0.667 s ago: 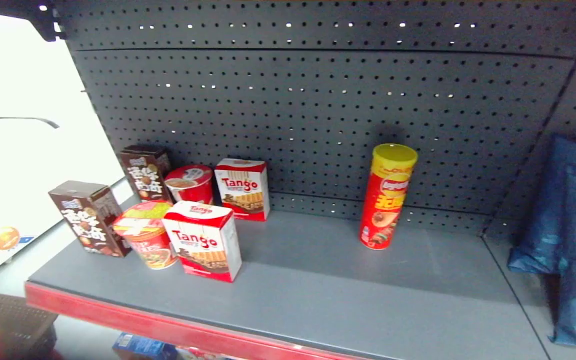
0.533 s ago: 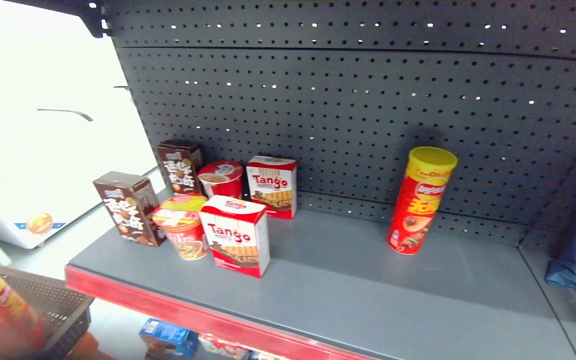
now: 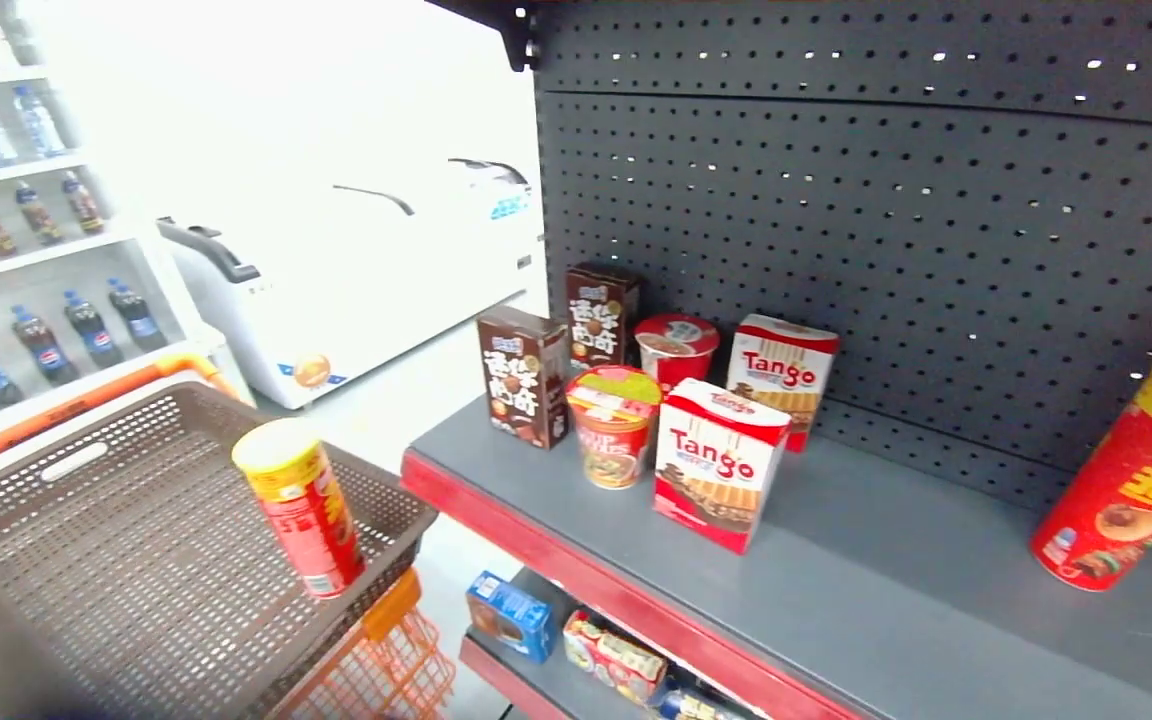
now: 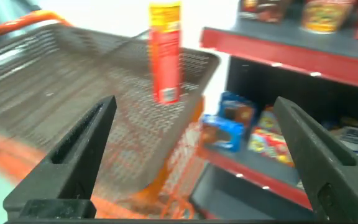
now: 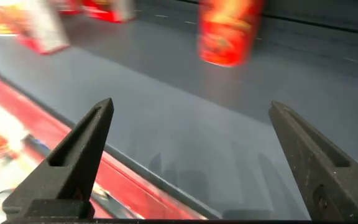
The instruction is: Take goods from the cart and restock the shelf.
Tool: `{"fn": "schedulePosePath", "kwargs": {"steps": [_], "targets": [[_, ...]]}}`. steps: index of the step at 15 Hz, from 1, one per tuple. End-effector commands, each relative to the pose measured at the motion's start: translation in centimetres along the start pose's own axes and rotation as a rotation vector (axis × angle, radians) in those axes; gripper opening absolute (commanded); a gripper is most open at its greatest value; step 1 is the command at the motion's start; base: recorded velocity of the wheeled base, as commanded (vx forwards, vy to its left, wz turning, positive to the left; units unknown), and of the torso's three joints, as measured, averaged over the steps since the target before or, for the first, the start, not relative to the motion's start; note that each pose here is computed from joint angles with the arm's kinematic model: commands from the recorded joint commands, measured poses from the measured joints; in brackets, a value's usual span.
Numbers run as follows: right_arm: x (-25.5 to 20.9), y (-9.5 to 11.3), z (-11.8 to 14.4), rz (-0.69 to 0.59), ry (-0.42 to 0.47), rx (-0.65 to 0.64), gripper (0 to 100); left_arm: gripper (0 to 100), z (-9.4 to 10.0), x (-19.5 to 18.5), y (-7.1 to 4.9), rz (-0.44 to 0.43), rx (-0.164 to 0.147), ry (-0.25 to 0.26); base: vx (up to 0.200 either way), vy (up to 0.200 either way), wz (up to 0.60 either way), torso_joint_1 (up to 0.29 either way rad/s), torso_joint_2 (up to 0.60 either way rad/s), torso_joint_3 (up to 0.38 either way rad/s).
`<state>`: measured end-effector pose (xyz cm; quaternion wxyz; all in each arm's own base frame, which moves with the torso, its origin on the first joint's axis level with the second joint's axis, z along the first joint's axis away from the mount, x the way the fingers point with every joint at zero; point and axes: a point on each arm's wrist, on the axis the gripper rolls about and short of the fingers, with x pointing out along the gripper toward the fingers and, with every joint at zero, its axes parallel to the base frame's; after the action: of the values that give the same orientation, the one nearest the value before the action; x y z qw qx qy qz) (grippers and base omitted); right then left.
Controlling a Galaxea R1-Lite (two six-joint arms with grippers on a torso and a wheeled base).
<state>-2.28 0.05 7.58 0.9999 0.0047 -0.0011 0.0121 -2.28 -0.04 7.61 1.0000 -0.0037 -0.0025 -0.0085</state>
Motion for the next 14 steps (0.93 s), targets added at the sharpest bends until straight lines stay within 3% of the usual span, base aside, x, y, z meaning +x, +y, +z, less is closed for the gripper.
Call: {"fn": "schedulePosePath", "kwargs": {"steps": [1, 3, 14], "targets": [[0.00, 0.00, 0.00, 0.000, -0.001, 0.000, 100, 100, 0.01, 0.01, 0.00, 0.000, 0.000, 0.001, 0.000, 0.000, 0.60, -0.002, 0.00, -0.002], [0.00, -0.01, 0.00, 0.000, -0.001, 0.001, 100, 100, 0.01, 0.01, 0.00, 0.002, 0.001, 0.000, 0.000, 0.000, 0.60, 0.000, 0.01, 0.005], [0.00, -0.01, 0.00, 0.000, -0.001, 0.001, 100, 100, 0.01, 0.01, 0.00, 0.002, 0.001, 0.000, 0.000, 0.000, 0.00, 0.000, 0.00, 0.000]]}}
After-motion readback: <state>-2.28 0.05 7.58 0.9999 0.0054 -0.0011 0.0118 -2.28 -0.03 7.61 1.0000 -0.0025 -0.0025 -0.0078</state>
